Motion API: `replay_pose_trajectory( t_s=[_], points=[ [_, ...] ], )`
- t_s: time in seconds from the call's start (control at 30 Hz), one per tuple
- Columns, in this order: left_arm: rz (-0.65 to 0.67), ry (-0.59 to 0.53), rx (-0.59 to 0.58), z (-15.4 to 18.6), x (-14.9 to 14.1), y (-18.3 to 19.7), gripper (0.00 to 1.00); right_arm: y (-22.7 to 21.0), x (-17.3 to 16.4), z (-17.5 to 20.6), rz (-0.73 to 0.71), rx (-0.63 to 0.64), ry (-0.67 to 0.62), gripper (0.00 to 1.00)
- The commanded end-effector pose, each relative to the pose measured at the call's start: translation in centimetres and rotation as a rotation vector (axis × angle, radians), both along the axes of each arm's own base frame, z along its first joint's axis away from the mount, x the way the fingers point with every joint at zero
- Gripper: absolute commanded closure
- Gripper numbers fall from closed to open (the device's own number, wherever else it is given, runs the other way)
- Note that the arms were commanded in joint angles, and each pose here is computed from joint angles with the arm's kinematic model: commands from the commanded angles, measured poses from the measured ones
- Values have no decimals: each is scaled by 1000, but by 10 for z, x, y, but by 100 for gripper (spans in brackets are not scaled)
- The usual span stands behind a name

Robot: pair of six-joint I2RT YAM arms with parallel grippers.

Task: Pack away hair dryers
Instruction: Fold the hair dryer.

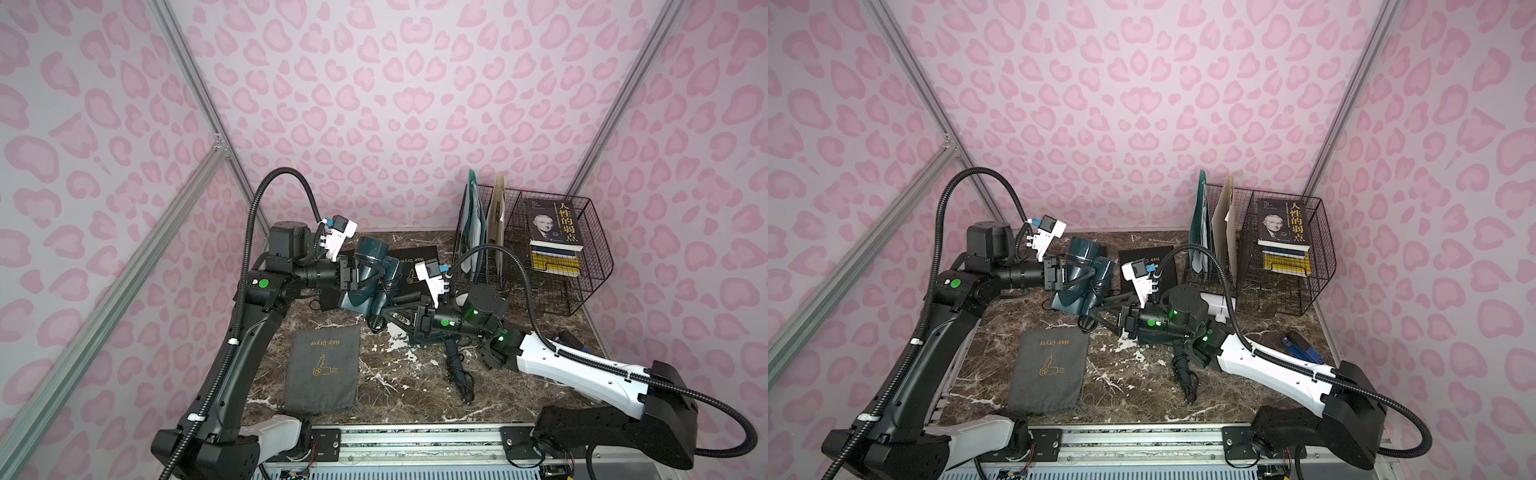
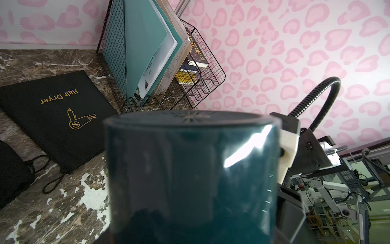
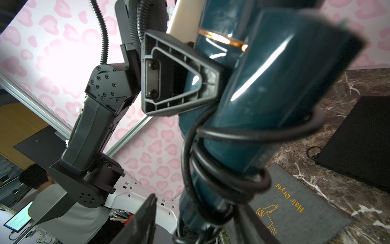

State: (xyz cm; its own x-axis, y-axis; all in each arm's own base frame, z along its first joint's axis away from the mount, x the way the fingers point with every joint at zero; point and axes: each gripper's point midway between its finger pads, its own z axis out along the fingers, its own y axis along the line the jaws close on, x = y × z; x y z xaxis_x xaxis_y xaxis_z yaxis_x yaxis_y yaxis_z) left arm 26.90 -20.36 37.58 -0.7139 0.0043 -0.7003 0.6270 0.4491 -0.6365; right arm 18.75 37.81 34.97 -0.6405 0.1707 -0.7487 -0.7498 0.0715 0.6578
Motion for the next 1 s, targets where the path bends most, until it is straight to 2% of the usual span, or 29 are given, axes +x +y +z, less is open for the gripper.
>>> replay_pose_trajectory(
  t_s=[0.0,0.13,0.2,0.53,0.83,0.87,0.97],
  points=[
    [-23,-65,-18,17,0,-2,99,-11,4,-4,-64,-1,-7,34],
    [-27,-64,-37,24,2,-4,98,-25,2,-2,-103,20,-5,22],
    [-27,-53,-50,25,3,-4,98,-27,1,3,-106,40,-9,19],
    [-25,-23,-77,23,7,-7,98,-16,19,21,-126,103,-19,19],
    [-21,-31,-79,24,8,-7,98,-7,26,33,-100,159,-35,26],
    [-19,-4,-73,13,9,-7,98,-6,26,34,-93,162,-34,26],
    [-21,-4,-75,13,9,-7,98,1,28,34,-75,163,-26,26]
  ],
)
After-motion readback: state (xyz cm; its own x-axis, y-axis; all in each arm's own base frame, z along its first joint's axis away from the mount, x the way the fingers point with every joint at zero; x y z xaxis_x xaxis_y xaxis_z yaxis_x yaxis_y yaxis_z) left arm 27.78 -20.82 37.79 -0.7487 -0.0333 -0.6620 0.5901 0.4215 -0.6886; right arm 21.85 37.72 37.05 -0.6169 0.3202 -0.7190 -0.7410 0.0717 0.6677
